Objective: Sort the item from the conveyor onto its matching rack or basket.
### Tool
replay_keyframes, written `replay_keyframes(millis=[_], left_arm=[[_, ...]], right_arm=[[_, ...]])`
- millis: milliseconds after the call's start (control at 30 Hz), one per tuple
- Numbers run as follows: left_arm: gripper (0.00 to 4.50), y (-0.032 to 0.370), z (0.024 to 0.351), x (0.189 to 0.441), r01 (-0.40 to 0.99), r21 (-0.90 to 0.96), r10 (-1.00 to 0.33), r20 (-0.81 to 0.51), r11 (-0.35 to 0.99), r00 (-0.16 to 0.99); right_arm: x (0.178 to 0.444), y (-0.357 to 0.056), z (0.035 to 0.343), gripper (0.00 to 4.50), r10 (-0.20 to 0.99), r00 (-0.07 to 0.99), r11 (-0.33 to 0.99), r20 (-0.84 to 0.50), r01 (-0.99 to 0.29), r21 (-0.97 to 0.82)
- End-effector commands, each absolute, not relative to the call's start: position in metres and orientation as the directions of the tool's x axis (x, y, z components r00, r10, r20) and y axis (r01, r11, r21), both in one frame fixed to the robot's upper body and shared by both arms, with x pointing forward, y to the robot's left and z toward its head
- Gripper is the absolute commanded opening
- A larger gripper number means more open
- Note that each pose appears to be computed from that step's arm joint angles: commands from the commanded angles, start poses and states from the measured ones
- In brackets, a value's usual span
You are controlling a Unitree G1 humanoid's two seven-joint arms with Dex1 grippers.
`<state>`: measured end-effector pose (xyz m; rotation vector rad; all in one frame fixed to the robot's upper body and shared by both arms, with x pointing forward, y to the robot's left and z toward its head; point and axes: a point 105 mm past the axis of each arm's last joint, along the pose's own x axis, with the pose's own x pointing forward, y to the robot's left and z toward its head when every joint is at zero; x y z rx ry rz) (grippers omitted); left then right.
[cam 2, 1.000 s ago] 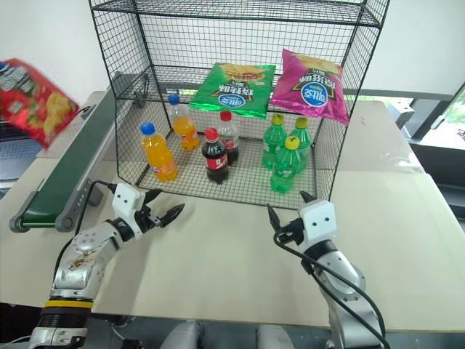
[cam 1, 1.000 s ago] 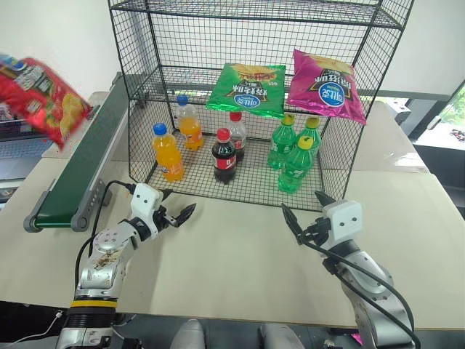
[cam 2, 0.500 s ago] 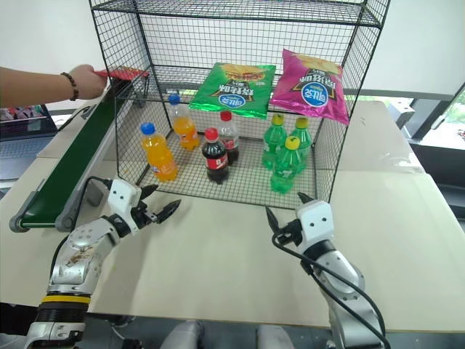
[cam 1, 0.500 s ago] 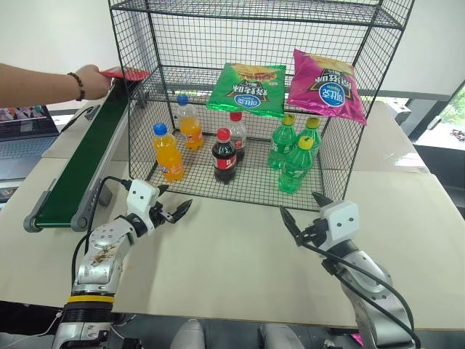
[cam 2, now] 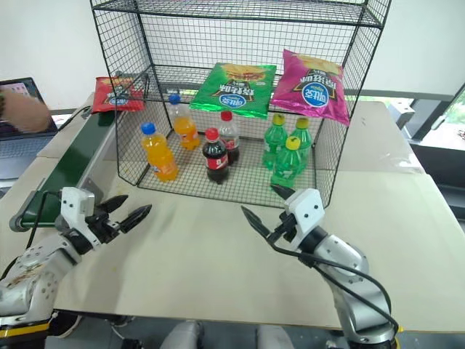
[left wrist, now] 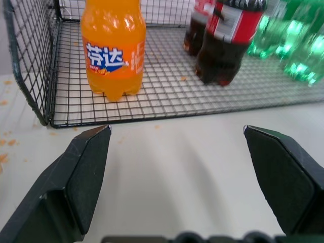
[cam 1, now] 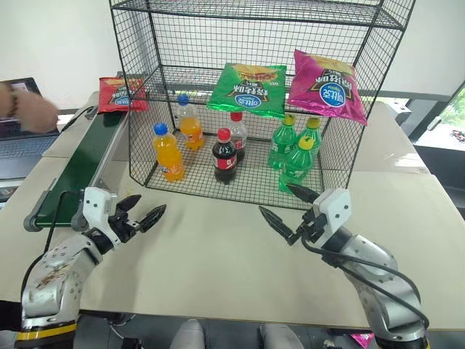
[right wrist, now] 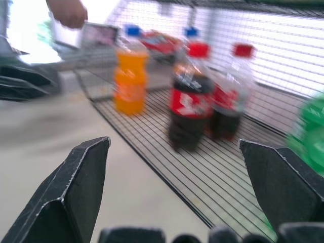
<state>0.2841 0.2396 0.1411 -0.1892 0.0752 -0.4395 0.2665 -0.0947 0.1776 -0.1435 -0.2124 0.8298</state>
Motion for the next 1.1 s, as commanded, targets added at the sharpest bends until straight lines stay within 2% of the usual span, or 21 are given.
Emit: replay_keyframes(millis=[33, 167, 267, 367, 567, 867, 1100], left_arm=[[4.46, 0.268, 0.165, 0.268, 0.299, -0.400, -0.298, 0.068, 0.866, 0.952], [4.46, 0.304, 0.161, 0.255, 0.151, -0.653, -0.127, 0.084, 0.742, 0.988], [4.46, 0.323, 0.153, 0.246, 0.076, -0.800, -0.031, 0.072, 0.595, 0.997], [4.46, 0.339, 0.154, 0.236, 0.055, -0.878, 0.035, 0.082, 0.475, 0.996], [4.46, 0.364, 0.159, 0.226, 0.027, -0.937, 0.113, 0.070, 0.348, 0.991], [4.46, 0.376, 0.180, 0.212, 0.051, -0.933, 0.160, 0.115, 0.355, 0.980], [4.46, 0.366, 0.166, 0.206, 0.017, -0.948, 0.184, 0.080, 0.319, 0.980]], right_arm=[[0.252, -0.079, 0.204, 4.50, 0.852, 0.492, 0.522, 0.179, -0.825, -0.215], [0.254, -0.071, 0.220, 4.50, 0.909, 0.375, 0.411, 0.182, -0.882, -0.231], [0.255, -0.065, 0.234, 4.50, 0.935, 0.296, 0.340, 0.194, -0.905, -0.255], [0.255, -0.059, 0.246, 4.50, 0.952, 0.230, 0.282, 0.201, -0.917, -0.281], [0.250, -0.054, 0.256, 4.50, 0.964, 0.164, 0.222, 0.207, -0.930, -0.295], [0.246, -0.051, 0.259, 4.50, 0.972, 0.135, 0.190, 0.191, -0.931, -0.311], [0.239, -0.048, 0.265, 4.50, 0.981, 0.066, 0.123, 0.181, -0.937, -0.327]])
